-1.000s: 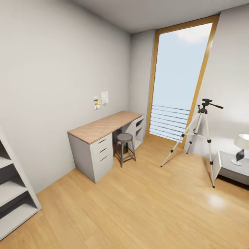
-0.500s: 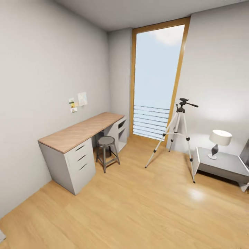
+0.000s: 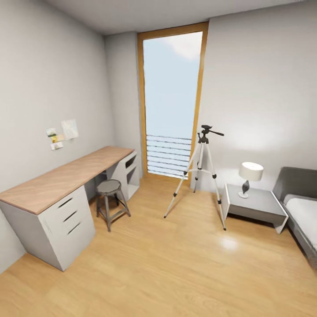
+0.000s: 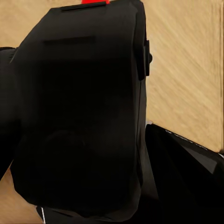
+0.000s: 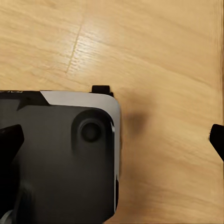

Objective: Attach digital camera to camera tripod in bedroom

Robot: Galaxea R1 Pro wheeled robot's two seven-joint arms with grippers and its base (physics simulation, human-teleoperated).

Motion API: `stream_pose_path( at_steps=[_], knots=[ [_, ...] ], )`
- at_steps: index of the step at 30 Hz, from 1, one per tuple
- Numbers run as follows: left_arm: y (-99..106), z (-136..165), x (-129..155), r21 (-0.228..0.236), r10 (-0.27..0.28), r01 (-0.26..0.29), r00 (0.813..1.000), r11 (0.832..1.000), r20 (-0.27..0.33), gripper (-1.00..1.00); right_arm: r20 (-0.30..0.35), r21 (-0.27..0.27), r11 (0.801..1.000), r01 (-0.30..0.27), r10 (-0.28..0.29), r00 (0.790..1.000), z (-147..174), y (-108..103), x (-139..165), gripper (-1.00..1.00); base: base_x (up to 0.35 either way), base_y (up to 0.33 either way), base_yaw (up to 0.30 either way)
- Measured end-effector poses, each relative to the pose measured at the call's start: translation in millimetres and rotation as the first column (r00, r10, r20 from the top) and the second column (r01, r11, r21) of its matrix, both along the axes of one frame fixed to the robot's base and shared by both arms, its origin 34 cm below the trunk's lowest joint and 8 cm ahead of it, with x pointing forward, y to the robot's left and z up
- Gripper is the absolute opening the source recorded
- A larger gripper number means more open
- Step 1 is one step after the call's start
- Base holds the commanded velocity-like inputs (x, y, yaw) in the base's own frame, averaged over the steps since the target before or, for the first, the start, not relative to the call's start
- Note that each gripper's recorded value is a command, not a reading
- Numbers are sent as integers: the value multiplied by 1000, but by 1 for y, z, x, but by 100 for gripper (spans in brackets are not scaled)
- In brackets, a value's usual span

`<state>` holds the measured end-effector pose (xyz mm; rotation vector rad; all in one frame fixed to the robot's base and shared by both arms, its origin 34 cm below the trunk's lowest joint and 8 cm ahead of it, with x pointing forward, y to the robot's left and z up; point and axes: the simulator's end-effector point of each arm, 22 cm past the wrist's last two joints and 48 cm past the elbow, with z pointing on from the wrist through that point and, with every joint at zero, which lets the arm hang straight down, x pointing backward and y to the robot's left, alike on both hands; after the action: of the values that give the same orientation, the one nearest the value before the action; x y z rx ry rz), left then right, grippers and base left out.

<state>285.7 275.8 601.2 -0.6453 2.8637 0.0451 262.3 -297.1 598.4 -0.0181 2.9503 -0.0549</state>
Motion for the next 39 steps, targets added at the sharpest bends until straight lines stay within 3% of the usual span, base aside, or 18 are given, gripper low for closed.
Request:
stream_pose_path(
  at_steps=[8,39],
  knots=[
    [-1,0,0,-1,0,0,1000,1000,0,-100,-11,7,1000,-1,1,1000,0,0,-2,100,258,-239,-132],
    [-4,0,0,-5,0,0,1000,1000,0,-100,-10,3,1000,-7,7,1000,0,-2,-2,100,246,-260,-3]
  ],
)
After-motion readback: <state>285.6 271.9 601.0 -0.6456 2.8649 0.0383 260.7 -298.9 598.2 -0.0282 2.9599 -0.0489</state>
